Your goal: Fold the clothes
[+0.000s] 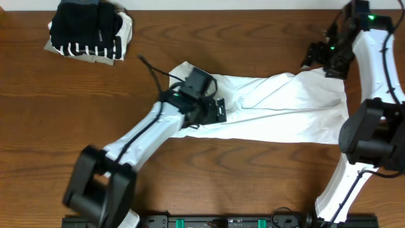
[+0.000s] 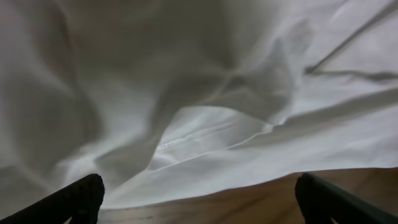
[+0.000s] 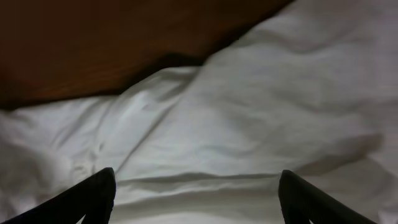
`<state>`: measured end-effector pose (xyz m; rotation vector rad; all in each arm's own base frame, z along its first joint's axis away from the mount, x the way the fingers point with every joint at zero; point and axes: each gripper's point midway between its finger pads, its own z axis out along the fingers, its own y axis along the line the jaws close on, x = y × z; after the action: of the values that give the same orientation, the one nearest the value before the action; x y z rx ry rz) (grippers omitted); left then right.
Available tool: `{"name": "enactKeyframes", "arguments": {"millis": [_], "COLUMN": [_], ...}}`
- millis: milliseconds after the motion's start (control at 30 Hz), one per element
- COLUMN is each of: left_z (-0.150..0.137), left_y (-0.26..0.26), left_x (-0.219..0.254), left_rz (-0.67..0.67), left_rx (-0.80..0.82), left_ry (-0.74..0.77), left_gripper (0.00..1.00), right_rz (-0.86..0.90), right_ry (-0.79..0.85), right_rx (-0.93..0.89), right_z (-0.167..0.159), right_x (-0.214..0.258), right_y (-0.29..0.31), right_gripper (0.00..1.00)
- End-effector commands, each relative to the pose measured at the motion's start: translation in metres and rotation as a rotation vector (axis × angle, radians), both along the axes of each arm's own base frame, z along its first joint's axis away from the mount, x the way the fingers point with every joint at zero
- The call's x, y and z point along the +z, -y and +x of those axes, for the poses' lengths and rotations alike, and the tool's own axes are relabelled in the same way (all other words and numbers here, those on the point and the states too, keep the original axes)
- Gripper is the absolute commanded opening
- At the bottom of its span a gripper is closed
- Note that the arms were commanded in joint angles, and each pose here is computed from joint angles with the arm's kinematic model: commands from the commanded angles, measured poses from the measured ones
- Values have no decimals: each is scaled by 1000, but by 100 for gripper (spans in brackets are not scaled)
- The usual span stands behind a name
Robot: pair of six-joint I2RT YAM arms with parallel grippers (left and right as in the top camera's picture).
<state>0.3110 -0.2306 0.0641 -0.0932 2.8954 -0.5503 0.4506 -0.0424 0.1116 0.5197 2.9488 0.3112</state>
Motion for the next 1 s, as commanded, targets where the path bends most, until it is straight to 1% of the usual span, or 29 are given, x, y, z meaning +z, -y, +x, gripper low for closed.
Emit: {"name": "enactKeyframes", "arguments": {"millis": [0, 100, 233, 300, 333, 633, 733, 833, 967], "left_z": [-10, -13, -11, -10, -10, -11, -11, -11, -13], "left_y": [1, 1, 2, 3, 3, 2, 1, 1, 0], "left_x": [-25, -35, -36, -36, -36, -36, -36, -36, -37], "left_rz": [27, 42, 39, 37, 38, 43, 44, 46, 48], "left_rx": [20, 18, 18, 18, 18, 19, 20, 19, 19], "left_ry": [-72, -94, -89, -86, -86, -88, -88, -91, -95], "left_gripper": [100, 100, 100, 100, 100, 100, 100, 100, 100], "right_rz": [-31, -51, -84, -96, -99, -93, -98, -82, -103], "right_ry": [-16, 23, 73, 82, 83, 58, 94, 169, 204], "right_rx": [-84, -78, -3, 29, 38, 77, 104, 185, 205], "right_z": [0, 5, 13, 16, 16, 22, 30, 43, 51], "right_x": [-13, -13, -20, -28, -32, -84, -87, -83, -84], "right_y": [30, 52, 74, 84, 88, 111, 113, 107, 111], "right_gripper": [84, 88, 92, 98, 99, 98, 98, 98, 98]}}
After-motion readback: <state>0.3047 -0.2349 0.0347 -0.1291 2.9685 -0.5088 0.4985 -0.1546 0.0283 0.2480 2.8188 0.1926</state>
